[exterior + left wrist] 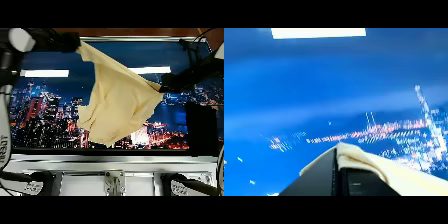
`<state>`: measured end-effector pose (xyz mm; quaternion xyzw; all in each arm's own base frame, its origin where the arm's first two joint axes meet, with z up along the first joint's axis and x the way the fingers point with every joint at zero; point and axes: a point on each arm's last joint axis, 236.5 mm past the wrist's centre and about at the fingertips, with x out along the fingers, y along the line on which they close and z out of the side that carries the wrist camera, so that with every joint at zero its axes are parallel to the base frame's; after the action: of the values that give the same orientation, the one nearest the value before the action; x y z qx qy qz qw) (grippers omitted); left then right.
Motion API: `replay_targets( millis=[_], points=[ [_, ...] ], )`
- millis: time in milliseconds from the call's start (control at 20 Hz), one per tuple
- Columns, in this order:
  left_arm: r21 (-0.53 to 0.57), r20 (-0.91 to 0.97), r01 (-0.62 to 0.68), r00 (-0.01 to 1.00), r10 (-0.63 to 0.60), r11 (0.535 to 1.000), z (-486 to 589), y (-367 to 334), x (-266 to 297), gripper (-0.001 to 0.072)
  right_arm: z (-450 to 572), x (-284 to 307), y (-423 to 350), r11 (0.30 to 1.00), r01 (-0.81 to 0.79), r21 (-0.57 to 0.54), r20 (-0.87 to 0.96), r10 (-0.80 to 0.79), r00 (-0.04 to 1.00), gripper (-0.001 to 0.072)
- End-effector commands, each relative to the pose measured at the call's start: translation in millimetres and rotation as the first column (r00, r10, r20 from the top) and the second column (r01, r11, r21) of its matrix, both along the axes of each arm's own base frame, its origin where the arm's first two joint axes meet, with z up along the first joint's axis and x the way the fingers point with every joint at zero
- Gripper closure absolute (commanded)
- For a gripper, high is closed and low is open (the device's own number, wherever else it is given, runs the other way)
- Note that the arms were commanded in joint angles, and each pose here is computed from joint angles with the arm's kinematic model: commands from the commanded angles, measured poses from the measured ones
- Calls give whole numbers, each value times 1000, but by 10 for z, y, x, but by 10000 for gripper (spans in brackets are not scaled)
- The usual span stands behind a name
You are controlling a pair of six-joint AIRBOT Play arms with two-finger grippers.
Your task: Fold the shirts.
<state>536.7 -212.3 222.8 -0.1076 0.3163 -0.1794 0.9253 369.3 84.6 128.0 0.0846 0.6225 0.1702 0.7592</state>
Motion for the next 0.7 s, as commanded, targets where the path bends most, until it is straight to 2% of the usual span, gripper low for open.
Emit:
replay_targets(
  millis=[0,50,100,150,200,300,350,400,450,500,550,600,650],
  points=[
    [-105,-289,71,952,-99,992,-1150,-569,8,665,-509,454,-4,990,137,17,-25,-137,990,648],
    [-73,-389,92,914,-113,993,-1497,-587,-106,629,-588,512,35,984,178,24,-44,-177,983,647],
    [-45,-486,112,866,-120,993,-1796,-569,-251,510,-663,560,100,983,182,26,-50,-181,982,648],
    [-14,-582,144,803,-126,989,-2048,-508,-437,263,-737,577,187,986,164,24,-56,-162,985,648],
    [11,-637,199,757,-146,980,-2174,-428,-588,98,-799,563,275,991,134,16,-64,-132,989,648],
    [33,-680,262,714,-170,965,-2124,-200,-749,71,-820,526,405,998,70,9,-56,-69,996,645],
    [36,-672,255,722,-166,966,-1963,-56,-760,71,-794,509,445,999,46,10,-47,-46,998,607],
    [41,-650,252,742,-166,967,-1747,102,-773,71,-759,498,454,999,33,14,-37,-32,999,419],
    [49,-627,252,761,-166,967,-1526,258,-810,72,-709,498,444,1000,19,12,-18,-18,1000,154],
    [58,-615,257,770,-169,965,-1327,415,-895,71,-654,496,408,1000,0,6,5,0,1000,83],
    [68,-624,277,762,-176,958,-1168,577,-1071,71,-591,471,350,1000,-15,-1,17,15,1000,84],
    [76,-646,310,739,-190,948,-1097,716,-1287,33,-525,394,231,997,-70,-30,23,71,997,84],
    [76,-667,320,720,-191,944,-1096,853,-1509,30,-526,266,-43,990,-92,-104,-15,91,996,84]
  ],
)
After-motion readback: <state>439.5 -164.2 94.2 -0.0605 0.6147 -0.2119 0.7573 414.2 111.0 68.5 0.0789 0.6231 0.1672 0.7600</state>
